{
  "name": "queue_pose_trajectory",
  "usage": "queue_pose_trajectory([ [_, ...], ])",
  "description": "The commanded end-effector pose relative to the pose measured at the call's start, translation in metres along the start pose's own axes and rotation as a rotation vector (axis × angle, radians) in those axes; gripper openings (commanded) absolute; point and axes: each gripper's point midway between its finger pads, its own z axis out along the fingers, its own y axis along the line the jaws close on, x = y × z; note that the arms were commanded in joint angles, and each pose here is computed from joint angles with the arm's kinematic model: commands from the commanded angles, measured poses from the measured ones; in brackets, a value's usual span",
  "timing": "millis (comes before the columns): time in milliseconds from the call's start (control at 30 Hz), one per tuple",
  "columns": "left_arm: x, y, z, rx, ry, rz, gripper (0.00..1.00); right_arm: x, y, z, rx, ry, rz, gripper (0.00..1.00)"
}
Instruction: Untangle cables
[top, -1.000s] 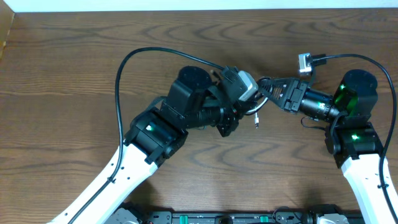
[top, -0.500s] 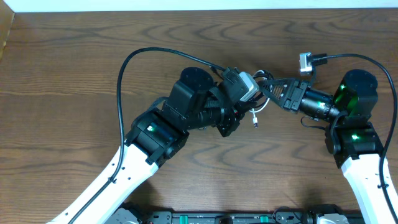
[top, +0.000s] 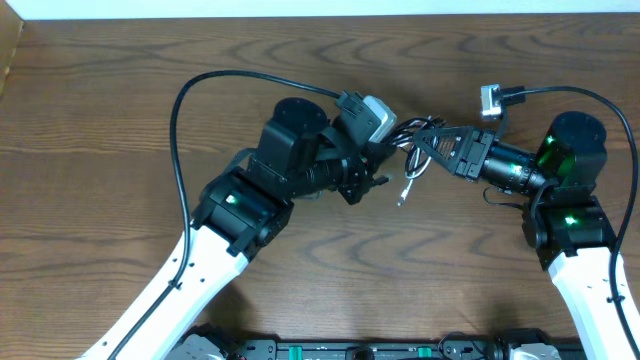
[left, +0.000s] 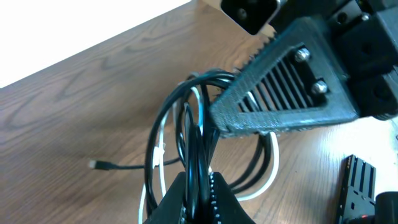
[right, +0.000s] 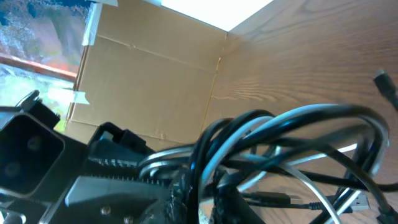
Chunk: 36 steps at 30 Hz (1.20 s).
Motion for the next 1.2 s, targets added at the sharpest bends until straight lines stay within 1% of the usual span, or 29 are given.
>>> queue_pose_trajectory([
  [0,-0.010,0.012,-0.006,-0.038,-0.031,-0.022,0.08,0.000,0.005,0.000,-0.009,0.004,-0.041,0.08],
  [67,-0.011,0.019,-0.008,-0.056,-0.036,-0.045,0.08,0.001,0.005,0.000,-0.010,0.005,-0.041,0.08],
  [233,-0.012,0.043,-0.015,-0.136,-0.052,-0.164,0.08,0.001,0.005,0.000,-0.010,0.004,-0.045,0.07],
  [367,-0.012,0.049,-0.018,-0.146,-0.058,-0.193,0.08,0.001,0.005,0.000,-0.010,0.004,-0.048,0.06],
  [400,-0.012,0.049,-0.017,-0.145,-0.058,-0.193,0.08,0.001,0.005,0.000,-0.010,0.004,-0.050,0.08],
  [433,-0.012,0.048,-0.017,-0.142,-0.058,-0.192,0.08,0.001,0.005,0.000,-0.010,0.004,-0.058,0.11],
  [467,-0.013,0.046,-0.017,-0.126,-0.058,-0.191,0.08,0.001,0.005,0.000,-0.010,0.004,-0.068,0.24],
  [500,-0.013,0.044,-0.017,-0.114,-0.059,-0.190,0.07,0.001,0.005,0.000,-0.010,0.005,-0.077,0.40],
  [533,-0.017,0.037,-0.016,-0.077,-0.070,-0.182,0.08,0.001,0.006,0.000,-0.011,0.006,-0.102,0.62],
  [567,-0.019,0.035,-0.016,-0.060,-0.076,-0.178,0.08,0.002,0.006,0.000,-0.014,0.010,-0.121,0.70],
  [600,-0.021,0.030,-0.016,-0.032,-0.084,-0.172,0.08,0.002,0.006,0.000,-0.015,0.012,-0.140,0.76],
  [633,-0.024,0.026,-0.016,-0.008,-0.090,-0.166,0.08,0.003,0.007,0.000,-0.018,0.016,-0.157,0.80],
  [667,-0.026,0.021,-0.017,0.019,-0.098,-0.159,0.08,0.004,0.007,0.000,-0.022,0.021,-0.174,0.82],
  [700,-0.029,0.017,-0.017,0.042,-0.106,-0.152,0.08,0.005,0.008,0.000,-0.027,0.026,-0.188,0.82],
  [800,-0.033,0.009,-0.017,0.083,-0.120,-0.137,0.07,0.008,0.010,0.001,-0.041,0.042,-0.223,0.77],
  [1100,-0.034,-0.002,-0.014,0.110,-0.119,-0.125,0.08,0.024,0.021,0.011,-0.085,0.094,-0.307,0.69],
  [1133,-0.034,-0.002,-0.014,0.111,-0.119,-0.125,0.08,0.026,0.022,0.012,-0.087,0.097,-0.311,0.66],
  [1167,-0.034,-0.003,-0.014,0.111,-0.119,-0.125,0.08,0.026,0.022,0.012,-0.087,0.098,-0.311,0.57],
])
